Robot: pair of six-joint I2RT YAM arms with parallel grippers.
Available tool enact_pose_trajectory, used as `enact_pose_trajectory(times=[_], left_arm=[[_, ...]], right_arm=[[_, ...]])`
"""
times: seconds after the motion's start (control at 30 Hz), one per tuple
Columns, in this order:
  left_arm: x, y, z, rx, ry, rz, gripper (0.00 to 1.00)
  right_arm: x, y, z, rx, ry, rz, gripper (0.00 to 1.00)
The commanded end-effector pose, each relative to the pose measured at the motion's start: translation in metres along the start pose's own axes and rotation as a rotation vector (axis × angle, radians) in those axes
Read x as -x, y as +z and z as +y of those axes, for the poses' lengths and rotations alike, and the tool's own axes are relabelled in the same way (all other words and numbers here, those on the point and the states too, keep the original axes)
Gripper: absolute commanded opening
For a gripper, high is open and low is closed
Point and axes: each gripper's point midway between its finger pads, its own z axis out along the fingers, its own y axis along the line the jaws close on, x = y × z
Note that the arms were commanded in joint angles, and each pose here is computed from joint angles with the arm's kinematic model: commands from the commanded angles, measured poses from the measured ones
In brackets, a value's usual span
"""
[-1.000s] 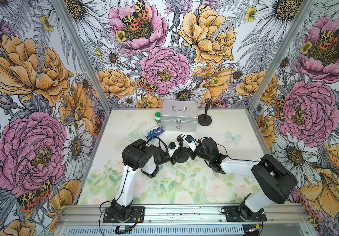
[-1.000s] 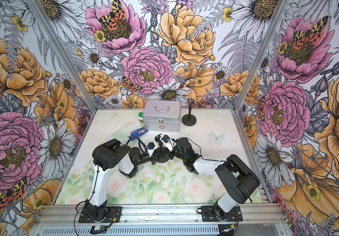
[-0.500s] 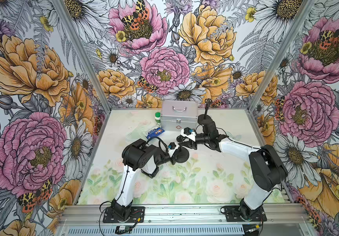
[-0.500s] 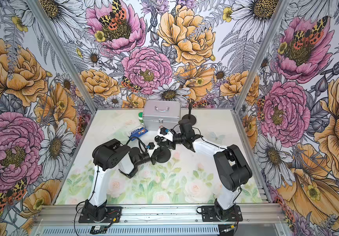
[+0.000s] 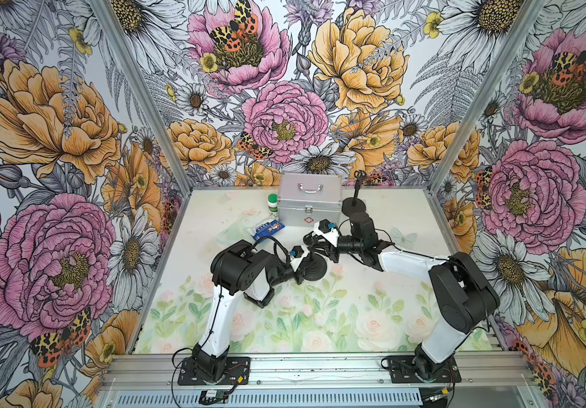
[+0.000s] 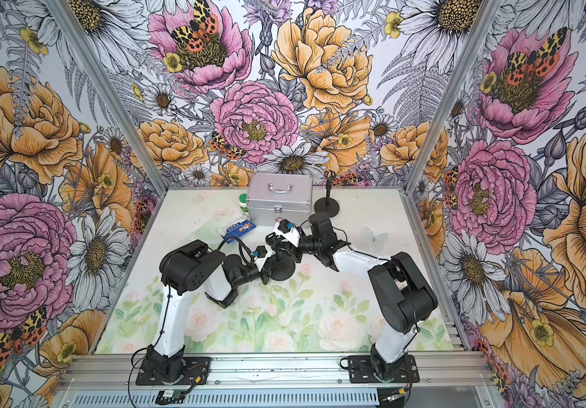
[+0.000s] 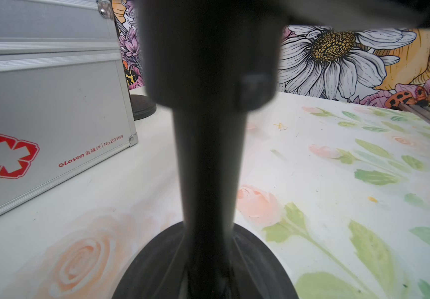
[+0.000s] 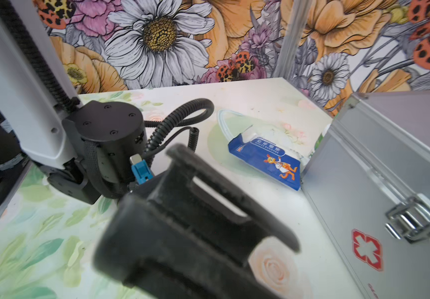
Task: Assemble a microphone stand
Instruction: Screw the microphone stand pole into the microphone stand base.
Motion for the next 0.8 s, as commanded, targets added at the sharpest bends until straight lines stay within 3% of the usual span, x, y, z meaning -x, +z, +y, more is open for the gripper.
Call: enact_pose_trajectory(times=[0.0, 0.07, 0.13, 0.23, 0.27, 0.37, 0.4, 0.43, 0.6, 0.77], left_arm=[[-0.046, -0.002, -0.022, -0.06, -0.084, 0.12, 0.21], [-0.045, -0.003, -0.022, -0.059, -0.084, 0.121, 0.21], [-0.048, -0.003, -0.024, -0.064, -0.085, 0.126, 0.21], [-0.046, -0.002, -0.024, -0.067, -0.081, 0.121, 0.21], [-0.045, -0.002, -0.024, -0.064, -0.08, 0.12, 0.21], [-0.047, -0.003, -0.026, -0.068, -0.078, 0.124, 0.21], [-0.045, -0.002, -0.025, -0.066, -0.071, 0.121, 0.21], [-0.044, -0.003, -0.025, -0.066, -0.069, 0.12, 0.21], [-0.043, -0.004, -0.026, -0.067, -0.062, 0.12, 0.21], [-0.041, -0.005, -0.026, -0.062, -0.057, 0.117, 0.21]], right_arm=[[-0.061, -0.028, -0.062, -0.704, 0.307, 0.013, 0.0], [-0.064, -0.043, -0.047, -0.885, 0.329, -0.044, 0.0], [-0.054, -0.032, -0.024, -0.897, 0.275, -0.08, 0.0], [-0.035, -0.007, -0.006, -0.719, 0.235, -0.123, 0.02], [-0.026, 0.0, 0.001, -0.631, 0.201, -0.133, 0.15], [-0.007, 0.013, 0.03, -0.306, 0.062, -0.128, 0.32], [-0.006, 0.01, 0.034, -0.196, 0.03, -0.107, 0.45], [-0.005, 0.007, 0.04, -0.1, 0.0, -0.088, 0.48], [-0.019, -0.015, 0.042, 0.166, -0.084, 0.042, 0.49], [-0.015, -0.027, 0.035, 0.325, -0.107, 0.043, 0.48]])
